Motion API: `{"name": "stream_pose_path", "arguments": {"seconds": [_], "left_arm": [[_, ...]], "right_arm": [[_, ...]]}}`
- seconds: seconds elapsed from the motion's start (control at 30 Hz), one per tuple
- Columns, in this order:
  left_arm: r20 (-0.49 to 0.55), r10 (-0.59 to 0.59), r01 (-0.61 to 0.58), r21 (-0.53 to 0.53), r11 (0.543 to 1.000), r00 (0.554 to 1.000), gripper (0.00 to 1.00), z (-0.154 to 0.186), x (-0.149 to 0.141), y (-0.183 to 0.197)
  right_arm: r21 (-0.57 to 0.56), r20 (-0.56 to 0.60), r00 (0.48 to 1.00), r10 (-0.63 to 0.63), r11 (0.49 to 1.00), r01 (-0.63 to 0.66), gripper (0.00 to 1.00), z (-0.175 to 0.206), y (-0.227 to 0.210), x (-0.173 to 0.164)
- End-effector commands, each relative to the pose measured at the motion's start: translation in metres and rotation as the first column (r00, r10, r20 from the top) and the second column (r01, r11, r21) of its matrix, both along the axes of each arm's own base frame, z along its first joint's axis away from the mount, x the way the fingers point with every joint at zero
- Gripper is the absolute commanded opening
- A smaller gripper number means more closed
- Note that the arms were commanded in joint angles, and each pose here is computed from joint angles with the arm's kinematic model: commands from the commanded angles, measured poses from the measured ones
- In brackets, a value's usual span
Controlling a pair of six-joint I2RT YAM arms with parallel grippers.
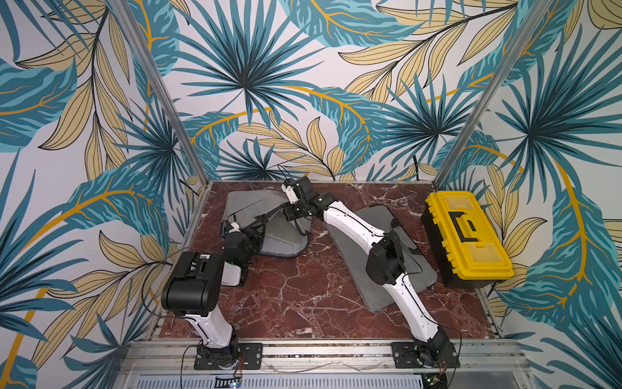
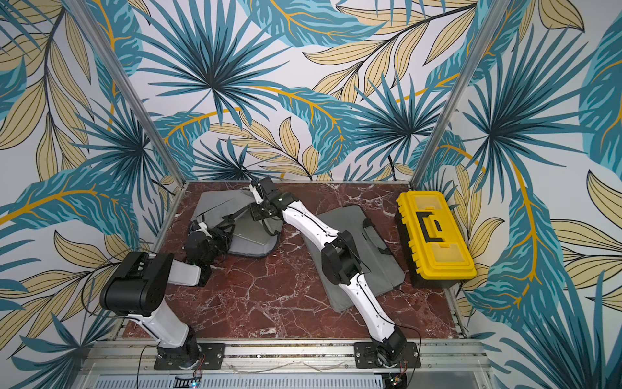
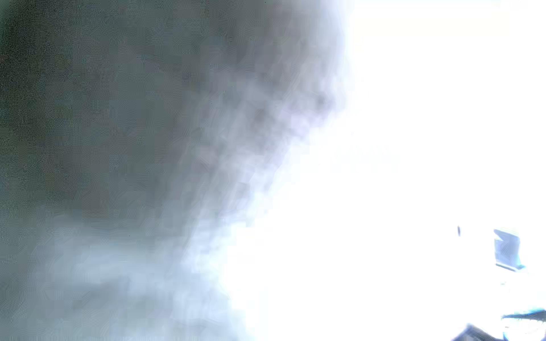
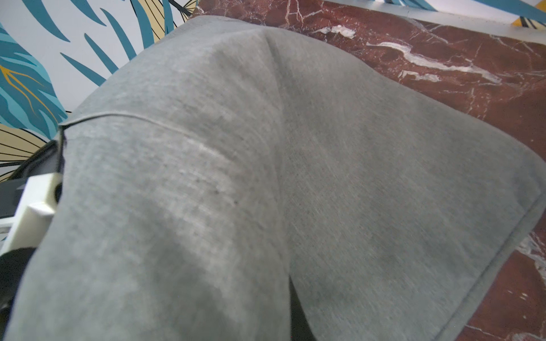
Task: Open the zippered laptop bag and take out the laptop
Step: Adjust the zippered laptop bag at the center of the board.
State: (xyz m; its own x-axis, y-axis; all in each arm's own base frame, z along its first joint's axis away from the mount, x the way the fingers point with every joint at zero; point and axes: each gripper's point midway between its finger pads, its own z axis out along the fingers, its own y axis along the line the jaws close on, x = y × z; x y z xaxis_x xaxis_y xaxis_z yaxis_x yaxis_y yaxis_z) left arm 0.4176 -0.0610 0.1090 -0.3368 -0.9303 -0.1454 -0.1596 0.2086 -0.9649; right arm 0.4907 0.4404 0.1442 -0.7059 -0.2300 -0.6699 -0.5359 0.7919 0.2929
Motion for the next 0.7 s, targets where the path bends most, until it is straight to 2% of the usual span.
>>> {"name": "stream_pose_path", "arguments": {"seconds": [0.0,0.3,0.4,0.67], "left_arm": [[0.198,-0.089,0.09,0.005,0.996,0.976,0.0,0.053,-0.01,-0.016],[0.191,-0.207,0.226,-0.081,0.971,0.959,0.0,0.061,-0.019,-0.048],[0.187,-0.206,0.223,-0.073,0.972,0.961,0.0,0.058,-0.023,-0.048],[0.075,-0.191,0.19,0.02,0.982,0.979,0.0,0.02,-0.02,-0.042]], "right_arm": [[0.041,0.04,0.996,-0.075,0.996,0.073,0.0,-0.008,-0.008,0.033],[0.005,-0.014,0.999,-0.05,0.999,0.051,0.0,-0.034,-0.006,0.027],[-0.022,-0.009,0.999,-0.051,0.998,0.051,0.0,-0.034,-0.01,0.026],[-0.039,-0.007,0.999,-0.05,0.998,0.05,0.0,-0.018,-0.015,0.019]]}}
